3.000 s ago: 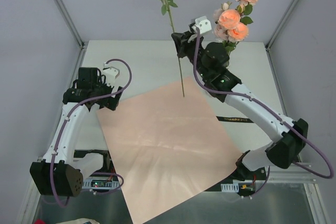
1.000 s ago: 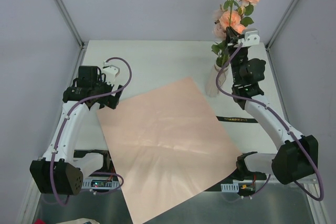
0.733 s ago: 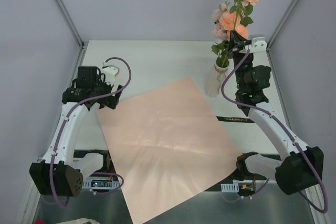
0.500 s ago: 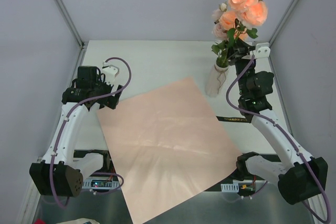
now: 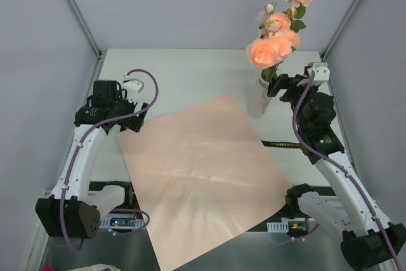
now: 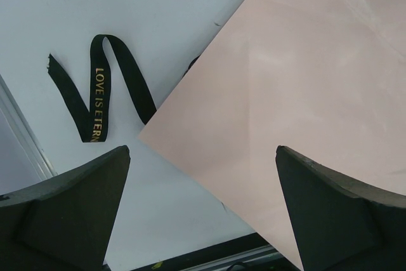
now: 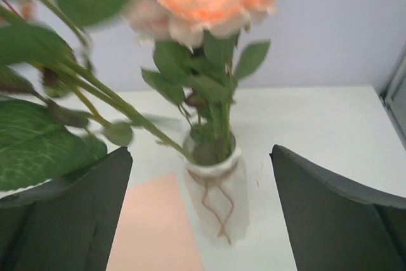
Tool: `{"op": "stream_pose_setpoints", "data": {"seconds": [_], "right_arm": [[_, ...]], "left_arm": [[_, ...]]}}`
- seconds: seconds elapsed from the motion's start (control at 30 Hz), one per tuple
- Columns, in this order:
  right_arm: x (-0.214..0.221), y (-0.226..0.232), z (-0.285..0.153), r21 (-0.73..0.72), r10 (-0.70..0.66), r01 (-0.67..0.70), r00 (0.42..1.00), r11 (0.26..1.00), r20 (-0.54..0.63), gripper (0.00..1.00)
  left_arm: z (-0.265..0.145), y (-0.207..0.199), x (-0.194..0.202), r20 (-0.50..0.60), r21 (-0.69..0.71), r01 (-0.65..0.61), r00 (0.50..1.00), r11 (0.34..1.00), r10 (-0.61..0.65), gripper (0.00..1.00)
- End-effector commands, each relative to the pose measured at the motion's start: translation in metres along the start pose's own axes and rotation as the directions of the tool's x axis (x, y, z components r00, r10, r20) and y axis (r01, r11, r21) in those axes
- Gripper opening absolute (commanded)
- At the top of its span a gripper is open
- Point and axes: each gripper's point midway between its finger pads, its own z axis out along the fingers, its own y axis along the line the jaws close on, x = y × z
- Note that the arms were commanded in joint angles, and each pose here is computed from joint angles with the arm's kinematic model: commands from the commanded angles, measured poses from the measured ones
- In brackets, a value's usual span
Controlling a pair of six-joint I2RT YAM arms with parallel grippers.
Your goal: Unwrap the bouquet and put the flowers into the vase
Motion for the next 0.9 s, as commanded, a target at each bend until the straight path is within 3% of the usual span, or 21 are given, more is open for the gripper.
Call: {"op": "stream_pose_setpoints", "data": {"seconds": [0.0, 0.13, 0.4, 0.43, 0.6, 0.87], "right_arm": [[0.041, -0.023, -0.026, 0.129, 0.043, -0.017, 0.978, 0.991, -0.204, 0.95], [0.062, -0.032, -0.034, 0.202, 0.092, -0.026, 0.941, 0.979, -0.326, 0.96], [0.071, -0.028, -0.06, 0.205, 0.156, -0.081, 0.912, 0.975, -0.38, 1.0], [0.075, -0.029, -0.064, 0.212, 0.167, -0.088, 0.904, 0.973, -0.394, 0.97], [0.115, -0.03, -0.085, 0.28, 0.227, -0.079, 0.807, 0.957, -0.545, 0.96], [0.139, -0.004, -0.083, 0.156, 0.178, -0.101, 0.764, 0.982, -0.621, 0.96]], "left_arm": [[-0.01, -0.001, -0.009, 0.035, 0.007, 0.016, 0.999, 1.0, -0.017, 0.99], [-0.011, -0.002, -0.013, 0.04, 0.017, 0.029, 0.999, 0.999, -0.03, 0.99], [-0.018, -0.004, -0.011, 0.047, 0.016, 0.023, 0.999, 1.0, -0.024, 0.99], [-0.017, -0.005, -0.01, 0.045, 0.018, 0.025, 0.999, 1.0, -0.026, 0.99], [-0.014, -0.012, -0.004, 0.035, 0.046, 0.052, 0.998, 0.998, -0.054, 0.99], [-0.009, -0.02, 0.003, 0.017, 0.082, 0.089, 0.996, 0.993, -0.09, 0.99]]}}
